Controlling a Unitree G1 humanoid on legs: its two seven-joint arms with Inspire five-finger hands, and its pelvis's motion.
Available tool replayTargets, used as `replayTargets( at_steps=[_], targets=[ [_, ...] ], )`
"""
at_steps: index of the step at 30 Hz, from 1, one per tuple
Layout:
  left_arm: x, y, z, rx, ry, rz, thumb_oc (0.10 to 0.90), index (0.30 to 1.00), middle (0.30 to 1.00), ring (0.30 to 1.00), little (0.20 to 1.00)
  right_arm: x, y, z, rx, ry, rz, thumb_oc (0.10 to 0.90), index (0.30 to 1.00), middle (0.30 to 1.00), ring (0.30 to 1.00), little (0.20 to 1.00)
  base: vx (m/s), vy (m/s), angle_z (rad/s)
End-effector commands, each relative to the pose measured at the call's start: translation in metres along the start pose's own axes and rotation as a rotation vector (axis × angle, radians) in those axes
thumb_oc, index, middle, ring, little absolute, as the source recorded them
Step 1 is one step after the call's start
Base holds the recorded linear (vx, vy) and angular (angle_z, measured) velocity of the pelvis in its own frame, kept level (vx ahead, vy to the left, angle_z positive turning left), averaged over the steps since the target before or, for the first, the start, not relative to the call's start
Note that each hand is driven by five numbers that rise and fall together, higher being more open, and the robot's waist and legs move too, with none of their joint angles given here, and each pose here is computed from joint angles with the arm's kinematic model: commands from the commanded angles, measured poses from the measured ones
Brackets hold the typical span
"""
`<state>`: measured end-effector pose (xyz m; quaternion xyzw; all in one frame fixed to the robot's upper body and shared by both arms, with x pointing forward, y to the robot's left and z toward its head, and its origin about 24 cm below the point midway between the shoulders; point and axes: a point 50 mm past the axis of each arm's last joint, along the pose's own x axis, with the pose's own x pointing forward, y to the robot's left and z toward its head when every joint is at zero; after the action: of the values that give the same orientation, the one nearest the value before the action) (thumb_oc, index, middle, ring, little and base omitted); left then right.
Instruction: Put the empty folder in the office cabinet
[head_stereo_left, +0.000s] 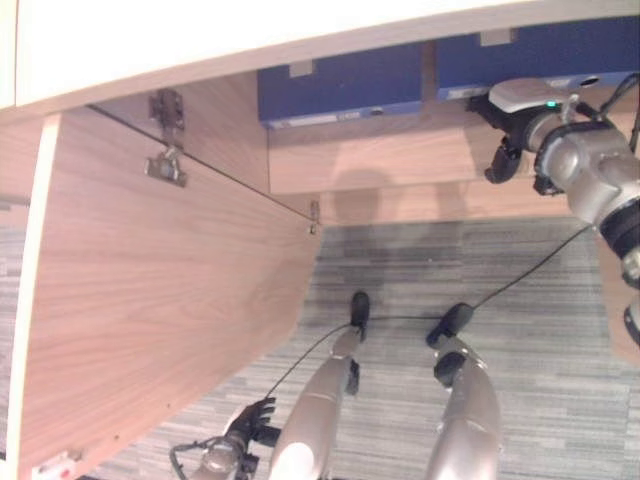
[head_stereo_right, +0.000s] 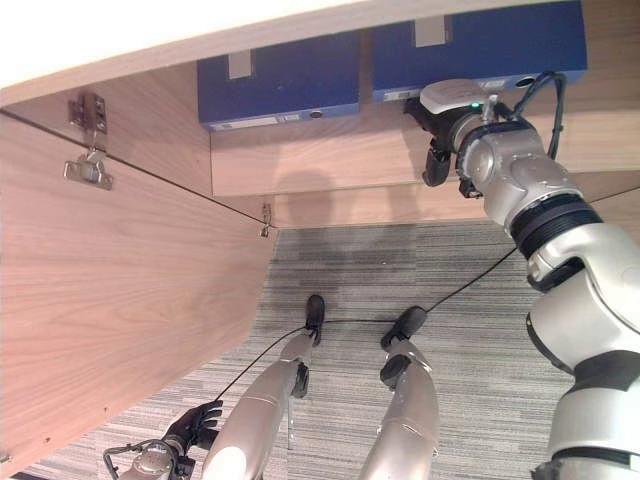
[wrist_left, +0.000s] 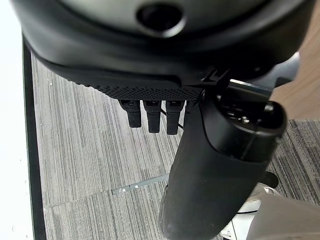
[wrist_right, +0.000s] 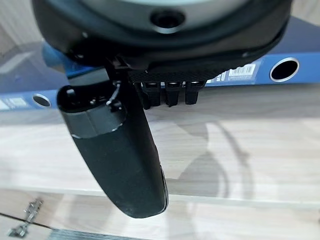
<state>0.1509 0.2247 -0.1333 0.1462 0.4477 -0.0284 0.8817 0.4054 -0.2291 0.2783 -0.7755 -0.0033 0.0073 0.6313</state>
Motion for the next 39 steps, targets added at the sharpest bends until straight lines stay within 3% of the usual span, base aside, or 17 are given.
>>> replayTargets(
  at_steps=[1, 15, 39],
  targets=[
    [-0.020, 0.014, -0.053, -0.014, 0.160, 0.057, 0.800, 0.900, 0.900, 0.900, 0.900, -0.014, 0.080, -0.016, -0.135, 0.034, 0.350, 0.800, 0.900, 0.900, 0.900, 0.900, 0.00, 0.000, 0.00],
    [-0.015, 0.008, -0.043, -0.042, 0.148, 0.070, 0.800, 0.900, 0.900, 0.900, 0.900, -0.018, 0.123, 0.015, -0.274, -0.037, 0.398, 0.800, 0.900, 0.900, 0.900, 0.900, 0.00, -0.003, -0.04],
    [-0.022, 0.036, -0.058, -0.017, 0.213, 0.112, 0.800, 0.900, 0.900, 0.900, 0.900, -0.011, 0.134, 0.060, -0.220, -0.150, 0.455, 0.800, 0.900, 0.900, 0.900, 0.900, 0.01, -0.021, -0.07]
  ],
)
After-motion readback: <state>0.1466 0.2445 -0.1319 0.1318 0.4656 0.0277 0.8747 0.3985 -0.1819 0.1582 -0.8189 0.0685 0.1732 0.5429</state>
